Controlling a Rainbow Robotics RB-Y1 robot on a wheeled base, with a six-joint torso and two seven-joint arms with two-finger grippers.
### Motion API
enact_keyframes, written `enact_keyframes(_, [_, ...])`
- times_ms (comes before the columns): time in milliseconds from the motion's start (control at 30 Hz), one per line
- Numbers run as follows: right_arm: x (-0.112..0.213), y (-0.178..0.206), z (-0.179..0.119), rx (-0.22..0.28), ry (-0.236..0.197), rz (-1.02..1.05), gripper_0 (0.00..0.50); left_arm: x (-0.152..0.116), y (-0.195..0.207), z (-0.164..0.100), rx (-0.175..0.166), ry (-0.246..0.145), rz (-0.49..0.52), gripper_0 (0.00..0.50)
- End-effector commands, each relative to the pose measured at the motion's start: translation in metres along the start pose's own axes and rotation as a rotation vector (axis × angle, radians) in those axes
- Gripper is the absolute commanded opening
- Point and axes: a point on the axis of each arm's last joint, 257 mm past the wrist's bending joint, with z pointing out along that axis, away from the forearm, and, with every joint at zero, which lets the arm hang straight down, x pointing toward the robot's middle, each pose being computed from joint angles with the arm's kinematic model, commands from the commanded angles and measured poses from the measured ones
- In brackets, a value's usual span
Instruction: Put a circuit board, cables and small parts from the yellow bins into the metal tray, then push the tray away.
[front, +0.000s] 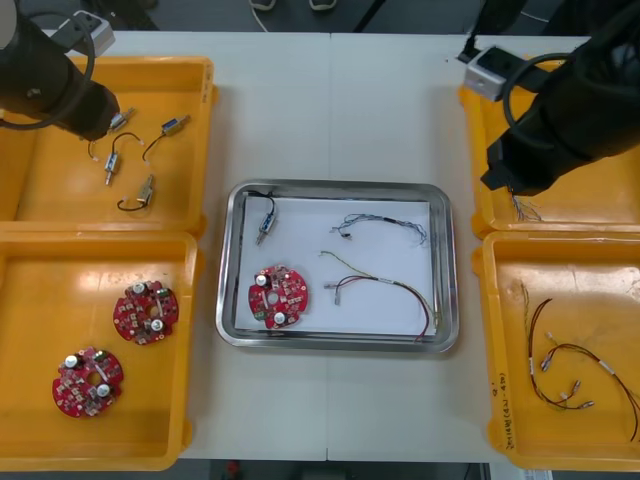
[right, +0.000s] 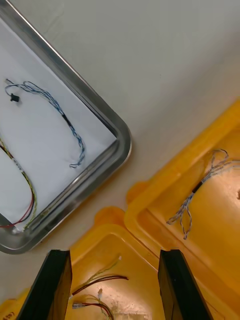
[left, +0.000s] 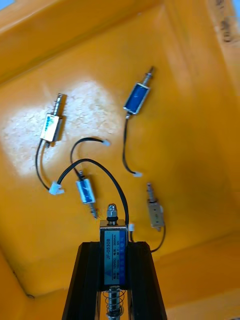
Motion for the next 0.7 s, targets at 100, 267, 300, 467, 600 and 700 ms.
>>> enact_keyframes(100, [0.045,-0.044,-0.031,0.104,-0.017,0.211,0.500,-0.012,-0.037,-0.022,0.007,-0.033,-0.109,0.002])
enact_keyframes(267, [0.092,-0.066,-0.038,0.156,0.024,0.363,0.500,-0.016,-0.076,-0.032,0.031,-0.043,-0.161,0.002])
enact_keyframes(300, [0.096,-0.068,-0.039,0.156,0.027,0.378,0.500,-0.015,-0.081,-0.032,0.034,-0.042,-0.165,0.002])
enact_keyframes(467, [0.132,-0.081,-0.050,0.144,0.029,0.498,0.500,-0.014,-0.121,-0.039,0.055,-0.041,-0.205,0.001])
enact_keyframes(600, [0.153,-0.090,-0.057,0.146,0.024,0.567,0.500,-0.012,-0.145,-0.042,0.067,-0.041,-0.224,0.001])
enact_keyframes(700, [0.172,-0.096,-0.061,0.159,0.031,0.609,0.500,-0.011,-0.166,-0.042,0.083,-0.042,-0.242,0.001])
